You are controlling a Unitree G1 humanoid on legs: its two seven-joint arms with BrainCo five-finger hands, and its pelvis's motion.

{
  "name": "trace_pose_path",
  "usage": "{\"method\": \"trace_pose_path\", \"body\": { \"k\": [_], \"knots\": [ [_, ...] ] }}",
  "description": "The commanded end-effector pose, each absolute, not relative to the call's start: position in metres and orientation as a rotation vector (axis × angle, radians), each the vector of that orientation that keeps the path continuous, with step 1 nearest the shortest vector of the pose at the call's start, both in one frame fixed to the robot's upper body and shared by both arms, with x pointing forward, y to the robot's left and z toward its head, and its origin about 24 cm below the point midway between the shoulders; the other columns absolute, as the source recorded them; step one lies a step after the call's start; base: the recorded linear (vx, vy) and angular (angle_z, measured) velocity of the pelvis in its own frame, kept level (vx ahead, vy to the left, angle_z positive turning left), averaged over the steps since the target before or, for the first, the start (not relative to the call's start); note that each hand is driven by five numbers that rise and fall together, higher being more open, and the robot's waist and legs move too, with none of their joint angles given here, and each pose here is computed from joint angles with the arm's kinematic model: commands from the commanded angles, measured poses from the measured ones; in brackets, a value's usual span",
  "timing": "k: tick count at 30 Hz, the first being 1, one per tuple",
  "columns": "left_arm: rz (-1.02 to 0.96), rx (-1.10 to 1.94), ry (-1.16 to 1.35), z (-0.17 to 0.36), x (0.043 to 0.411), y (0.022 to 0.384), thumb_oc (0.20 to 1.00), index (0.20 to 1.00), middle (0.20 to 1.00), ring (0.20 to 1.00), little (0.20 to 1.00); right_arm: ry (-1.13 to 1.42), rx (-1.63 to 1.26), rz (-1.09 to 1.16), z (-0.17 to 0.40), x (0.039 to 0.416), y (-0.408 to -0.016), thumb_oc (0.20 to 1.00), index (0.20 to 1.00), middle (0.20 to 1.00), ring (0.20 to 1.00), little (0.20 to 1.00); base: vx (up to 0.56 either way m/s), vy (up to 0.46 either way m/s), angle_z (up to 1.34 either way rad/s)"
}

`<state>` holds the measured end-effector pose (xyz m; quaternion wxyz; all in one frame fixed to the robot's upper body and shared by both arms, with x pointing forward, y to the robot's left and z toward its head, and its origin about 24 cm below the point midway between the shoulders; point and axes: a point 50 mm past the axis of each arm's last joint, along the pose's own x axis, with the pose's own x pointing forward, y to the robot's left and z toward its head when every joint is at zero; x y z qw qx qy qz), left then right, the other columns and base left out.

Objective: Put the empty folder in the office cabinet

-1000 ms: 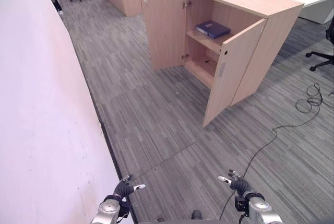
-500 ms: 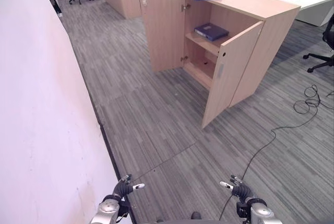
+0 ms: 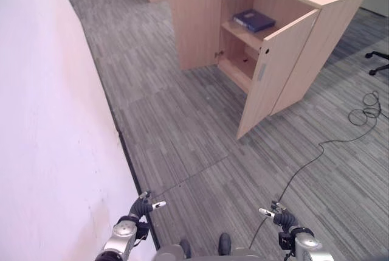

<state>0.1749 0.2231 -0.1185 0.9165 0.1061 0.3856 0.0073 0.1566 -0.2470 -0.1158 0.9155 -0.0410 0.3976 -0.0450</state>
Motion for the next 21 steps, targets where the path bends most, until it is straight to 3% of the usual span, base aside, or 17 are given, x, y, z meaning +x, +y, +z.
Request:
{"method": "trace_pose_path", "body": {
  "k": [1,11,21],
  "knots": [
    [0.024,0.2,0.671,-0.101,0.204,0.222,1.0,1.0,1.0,1.0,1.0,0.739,-0.109,-0.158,-0.101,0.171,-0.268,1.0,1.0,1.0,1.0,1.0,0.11,0.025,0.08],
    [0.055,0.208,0.663,-0.098,0.205,0.231,1.0,1.0,1.0,1.0,1.0,0.749,-0.122,-0.203,-0.1,0.176,-0.275,1.0,1.0,1.0,1.0,1.0,0.26,0.131,-0.21],
    [0.051,0.252,0.641,-0.091,0.212,0.24,1.0,1.0,1.0,1.0,1.0,0.795,-0.047,-0.192,-0.113,0.171,-0.258,1.0,1.0,1.0,1.0,1.0,0.23,0.281,-0.29]
  ]
}}
